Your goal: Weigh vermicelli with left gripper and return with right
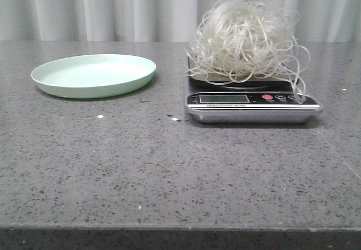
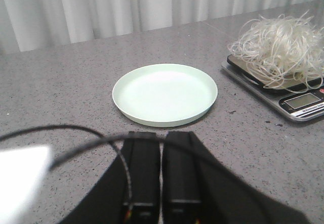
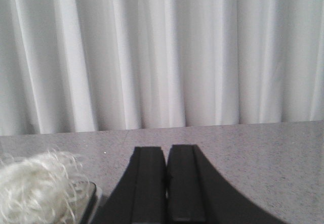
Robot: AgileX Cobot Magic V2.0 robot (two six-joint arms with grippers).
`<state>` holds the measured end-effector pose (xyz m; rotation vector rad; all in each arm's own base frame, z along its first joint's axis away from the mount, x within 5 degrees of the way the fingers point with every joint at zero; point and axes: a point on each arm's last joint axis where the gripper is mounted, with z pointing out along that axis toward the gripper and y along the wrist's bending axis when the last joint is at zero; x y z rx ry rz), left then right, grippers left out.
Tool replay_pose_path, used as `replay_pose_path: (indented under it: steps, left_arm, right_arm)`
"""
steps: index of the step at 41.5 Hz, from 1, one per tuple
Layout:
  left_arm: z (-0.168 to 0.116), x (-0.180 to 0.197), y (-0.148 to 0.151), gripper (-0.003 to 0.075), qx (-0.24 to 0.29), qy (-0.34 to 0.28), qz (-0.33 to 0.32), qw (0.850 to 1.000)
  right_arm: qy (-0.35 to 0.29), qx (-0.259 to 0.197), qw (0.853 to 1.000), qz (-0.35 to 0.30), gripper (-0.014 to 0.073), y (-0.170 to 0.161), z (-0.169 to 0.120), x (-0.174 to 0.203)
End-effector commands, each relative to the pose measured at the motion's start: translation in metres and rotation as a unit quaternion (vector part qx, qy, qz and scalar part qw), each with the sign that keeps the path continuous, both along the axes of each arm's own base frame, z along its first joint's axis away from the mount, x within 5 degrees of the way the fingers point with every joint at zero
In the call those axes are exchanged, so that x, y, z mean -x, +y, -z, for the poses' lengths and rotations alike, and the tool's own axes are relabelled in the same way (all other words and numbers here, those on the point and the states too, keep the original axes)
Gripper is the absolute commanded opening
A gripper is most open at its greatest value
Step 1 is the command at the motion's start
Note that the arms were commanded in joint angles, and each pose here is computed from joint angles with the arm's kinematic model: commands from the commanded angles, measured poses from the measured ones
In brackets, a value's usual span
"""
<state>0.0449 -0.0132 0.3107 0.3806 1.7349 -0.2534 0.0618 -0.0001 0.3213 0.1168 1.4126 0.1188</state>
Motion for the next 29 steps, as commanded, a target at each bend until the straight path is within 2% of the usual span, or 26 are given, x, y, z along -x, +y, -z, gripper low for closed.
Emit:
replay_pose_path:
  steps: [1,7,11,14,22,25,29]
  left_arm:
    - [-0.015,0.0,-0.001,0.0136,0.024,-0.047,0.005,0.999]
    - [-0.016,0.0,-0.001,0.0136,0.026,-0.053,0.007,0.998]
    - [-0.017,0.0,-0.001,0.0136,0.027,-0.054,0.007,0.998]
    - [-0.017,0.0,-0.001,0.0136,0.027,-0.054,0.007,0.998]
    - [-0.017,0.0,-0.001,0.0136,0.027,-0.054,0.007,0.998]
    - [-0.017,0.0,-0.001,0.0136,0.027,-0.054,0.007,0.998]
    - [-0.017,0.0,-0.001,0.0136,0.027,-0.054,0.007,0.998]
  right_arm:
    - [-0.004,-0.029,1.0,-0.009,0.0151,0.0,-0.037,-0.016]
    - [0.08,-0.05,0.994,-0.045,0.0151,0.007,-0.061,-0.047]
    - [0.151,-0.047,0.985,-0.067,0.0163,0.012,-0.067,-0.073]
    - [0.186,-0.045,0.978,-0.078,0.0225,0.015,-0.072,-0.089]
    - [0.25,-0.041,0.962,-0.102,0.0575,0.023,-0.081,-0.128]
    - [0.277,-0.034,0.954,-0.108,0.0625,0.024,-0.081,-0.141]
    - [0.31,-0.01,0.942,-0.129,0.0613,0.028,-0.08,-0.156]
